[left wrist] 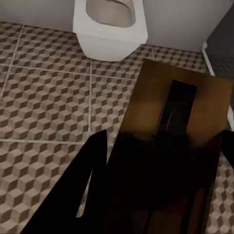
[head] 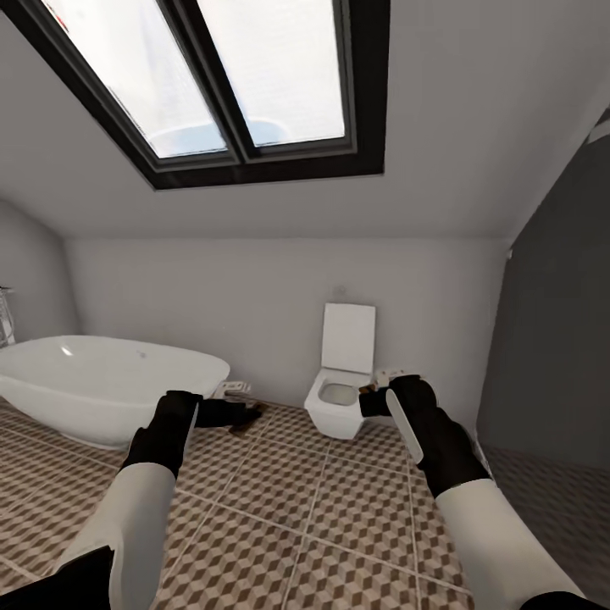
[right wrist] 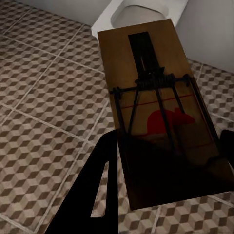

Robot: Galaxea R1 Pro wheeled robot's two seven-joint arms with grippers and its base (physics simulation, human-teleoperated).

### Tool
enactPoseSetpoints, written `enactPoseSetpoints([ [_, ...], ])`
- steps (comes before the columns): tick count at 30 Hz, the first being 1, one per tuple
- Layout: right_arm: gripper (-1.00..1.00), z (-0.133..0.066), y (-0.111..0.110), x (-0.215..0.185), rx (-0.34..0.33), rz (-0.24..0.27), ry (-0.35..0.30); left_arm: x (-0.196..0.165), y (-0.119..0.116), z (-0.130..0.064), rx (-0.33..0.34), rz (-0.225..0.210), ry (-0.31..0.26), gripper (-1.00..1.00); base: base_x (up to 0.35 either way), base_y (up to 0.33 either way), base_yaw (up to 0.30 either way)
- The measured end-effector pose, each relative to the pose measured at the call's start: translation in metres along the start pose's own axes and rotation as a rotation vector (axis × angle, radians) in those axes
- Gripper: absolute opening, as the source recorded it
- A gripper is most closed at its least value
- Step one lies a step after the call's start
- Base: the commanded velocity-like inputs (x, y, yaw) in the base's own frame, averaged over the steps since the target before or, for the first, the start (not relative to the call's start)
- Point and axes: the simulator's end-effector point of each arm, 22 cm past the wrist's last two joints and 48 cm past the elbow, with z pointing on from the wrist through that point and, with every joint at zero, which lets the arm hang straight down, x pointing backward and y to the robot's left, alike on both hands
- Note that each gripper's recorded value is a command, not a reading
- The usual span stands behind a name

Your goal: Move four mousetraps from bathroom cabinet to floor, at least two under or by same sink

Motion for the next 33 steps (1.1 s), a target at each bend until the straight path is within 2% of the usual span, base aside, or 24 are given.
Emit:
enactPoseSetpoints([
  [6,-1.0,0.008,-0.001,0.013,0.005,-0.001,0.038,0.0,0.007,-0.002,-0.011,0.001,0.0,-1.0,0.13,0.323,-0.005],
  [11,-1.0,0.01,-0.003,0.016,0.011,-0.003,0.045,0.0,0.01,-0.004,-0.016,0.002,-0.001,-1.0,0.136,0.323,-0.134],
  [33,-1.0,0.006,-0.005,0.013,0.017,-0.004,0.039,-0.004,0.008,-0.008,-0.019,0.013,-0.008,-1.0,0.148,0.312,-0.257],
])
